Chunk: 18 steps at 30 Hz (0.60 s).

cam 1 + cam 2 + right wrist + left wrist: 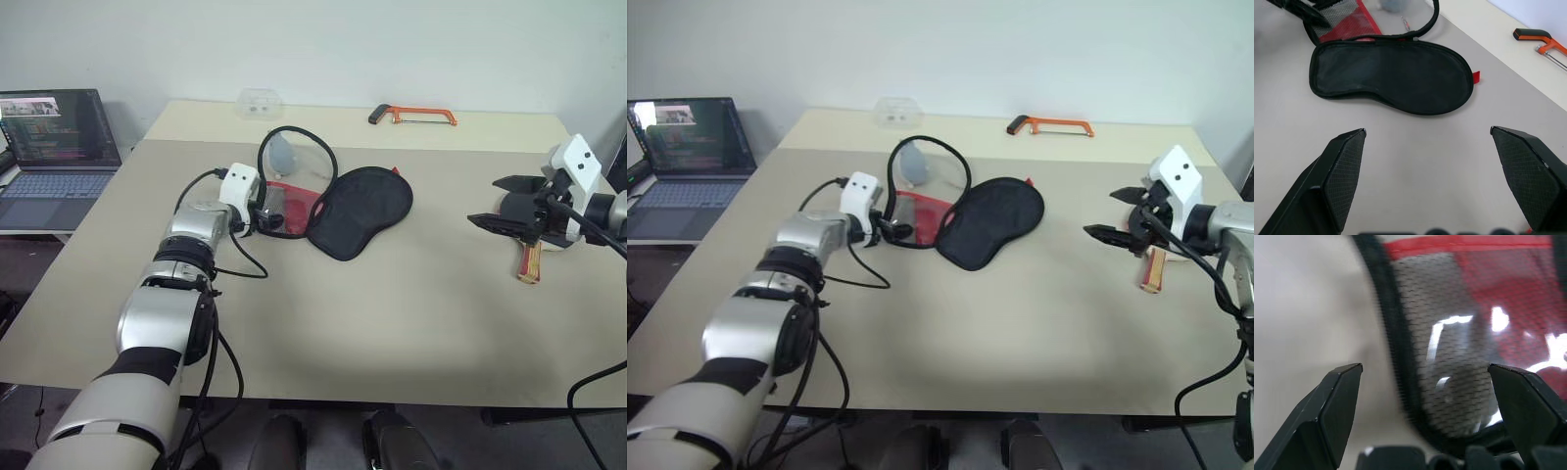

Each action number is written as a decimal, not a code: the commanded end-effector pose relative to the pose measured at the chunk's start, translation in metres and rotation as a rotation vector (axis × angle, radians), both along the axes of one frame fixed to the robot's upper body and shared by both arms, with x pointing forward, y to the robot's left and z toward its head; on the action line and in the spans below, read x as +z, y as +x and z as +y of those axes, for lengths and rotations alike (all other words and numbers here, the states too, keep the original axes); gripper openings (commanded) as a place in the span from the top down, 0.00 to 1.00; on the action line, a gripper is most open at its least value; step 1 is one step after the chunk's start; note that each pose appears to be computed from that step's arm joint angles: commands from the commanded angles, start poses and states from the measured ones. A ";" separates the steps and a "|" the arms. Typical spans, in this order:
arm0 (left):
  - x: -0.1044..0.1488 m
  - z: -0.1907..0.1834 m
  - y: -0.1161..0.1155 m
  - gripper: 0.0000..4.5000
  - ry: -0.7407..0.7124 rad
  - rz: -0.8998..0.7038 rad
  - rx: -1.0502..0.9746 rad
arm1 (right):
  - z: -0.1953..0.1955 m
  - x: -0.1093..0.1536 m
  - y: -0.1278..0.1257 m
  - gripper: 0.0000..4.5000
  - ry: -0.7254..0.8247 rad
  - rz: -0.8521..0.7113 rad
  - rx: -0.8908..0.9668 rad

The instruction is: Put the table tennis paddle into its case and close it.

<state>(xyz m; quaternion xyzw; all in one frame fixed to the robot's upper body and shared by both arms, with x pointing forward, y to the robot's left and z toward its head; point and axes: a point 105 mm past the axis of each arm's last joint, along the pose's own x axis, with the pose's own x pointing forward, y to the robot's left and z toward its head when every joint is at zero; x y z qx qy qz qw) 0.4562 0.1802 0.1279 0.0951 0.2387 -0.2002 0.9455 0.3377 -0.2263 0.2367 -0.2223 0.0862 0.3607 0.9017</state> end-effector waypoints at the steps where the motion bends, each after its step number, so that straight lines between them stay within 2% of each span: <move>1: 0.012 -0.003 0.003 0.00 -0.025 -0.036 -0.011 | -0.002 0.019 -0.005 0.01 -0.006 -0.061 -0.002; 5: 0.016 -0.004 0.003 0.20 -0.041 -0.046 -0.019 | -0.005 0.019 -0.006 0.00 -0.011 -0.060 -0.013; 9: 0.019 -0.002 0.003 0.53 -0.060 -0.053 -0.021 | -0.005 0.018 -0.006 0.00 -0.011 -0.060 -0.013; 15: 0.019 -0.010 -0.002 0.98 -0.105 -0.035 -0.064 | -0.005 0.018 -0.005 0.00 -0.011 -0.066 -0.014; 18: 0.017 -0.016 -0.007 0.99 -0.149 -0.023 -0.067 | -0.005 0.018 -0.005 0.00 -0.011 -0.067 -0.014</move>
